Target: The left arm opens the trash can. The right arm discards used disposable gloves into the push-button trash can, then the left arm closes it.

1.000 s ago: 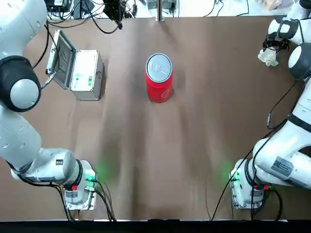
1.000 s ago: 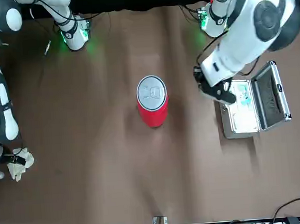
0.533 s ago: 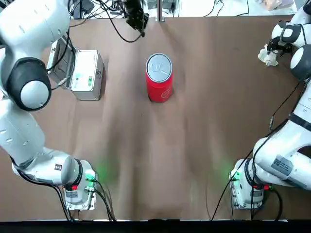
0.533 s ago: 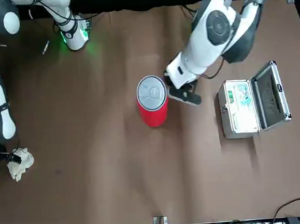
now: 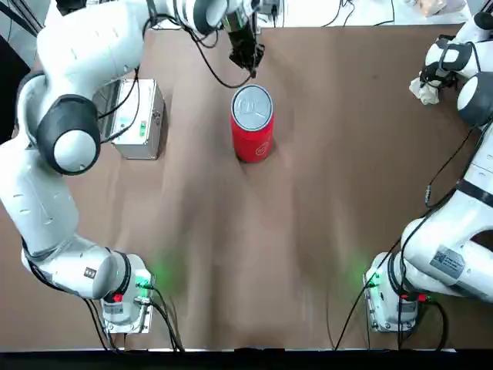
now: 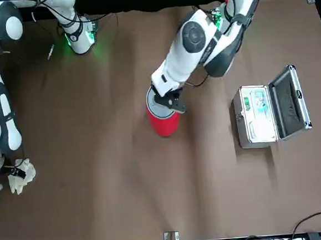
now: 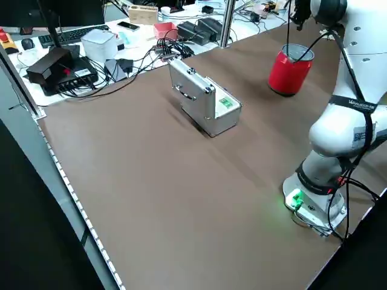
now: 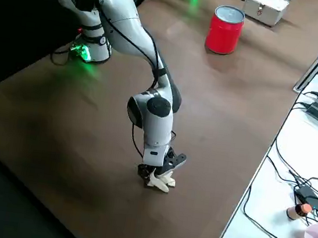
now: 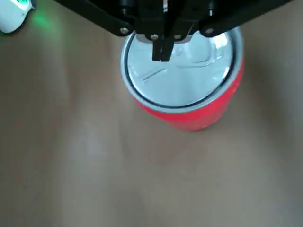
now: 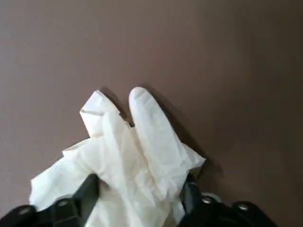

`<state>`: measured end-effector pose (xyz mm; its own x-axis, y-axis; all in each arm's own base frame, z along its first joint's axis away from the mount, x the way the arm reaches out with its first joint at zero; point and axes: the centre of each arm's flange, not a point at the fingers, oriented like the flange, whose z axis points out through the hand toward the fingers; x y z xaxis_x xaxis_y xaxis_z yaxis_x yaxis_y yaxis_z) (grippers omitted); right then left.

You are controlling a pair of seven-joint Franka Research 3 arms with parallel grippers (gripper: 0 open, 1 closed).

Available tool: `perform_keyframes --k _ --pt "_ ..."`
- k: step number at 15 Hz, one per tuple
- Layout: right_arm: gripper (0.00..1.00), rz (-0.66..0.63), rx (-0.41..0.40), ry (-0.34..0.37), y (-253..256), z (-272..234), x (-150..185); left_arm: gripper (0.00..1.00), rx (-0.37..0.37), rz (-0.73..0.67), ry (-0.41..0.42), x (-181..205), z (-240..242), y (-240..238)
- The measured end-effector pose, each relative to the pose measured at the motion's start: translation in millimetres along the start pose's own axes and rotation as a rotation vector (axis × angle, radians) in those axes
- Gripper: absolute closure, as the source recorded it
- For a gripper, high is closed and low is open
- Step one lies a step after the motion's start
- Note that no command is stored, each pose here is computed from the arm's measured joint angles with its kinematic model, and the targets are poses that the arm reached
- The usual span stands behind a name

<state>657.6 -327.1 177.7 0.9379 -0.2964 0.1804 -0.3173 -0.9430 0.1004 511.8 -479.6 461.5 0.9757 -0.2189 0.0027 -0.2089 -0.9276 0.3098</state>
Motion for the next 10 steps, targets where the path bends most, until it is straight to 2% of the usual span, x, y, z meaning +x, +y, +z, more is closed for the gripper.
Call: perform_keyframes --k 4,7,8,10 --pt "0.63 0.102 0.009 0.002 -10 -1 2 0.99 0.012 0.005 0.049 -1 39 19" --pt "0.92 0.122 0.013 0.001 -21 -2 3 0.99 0.02 0.011 0.062 0 47 22" --pt "0.97 0.125 0.012 0.001 -20 -2 3 0.99 0.024 0.014 0.064 0 47 22" --pt "0.97 0.125 0.012 0.001 -20 -2 3 0.99 0.04 0.031 0.068 -3 51 25"
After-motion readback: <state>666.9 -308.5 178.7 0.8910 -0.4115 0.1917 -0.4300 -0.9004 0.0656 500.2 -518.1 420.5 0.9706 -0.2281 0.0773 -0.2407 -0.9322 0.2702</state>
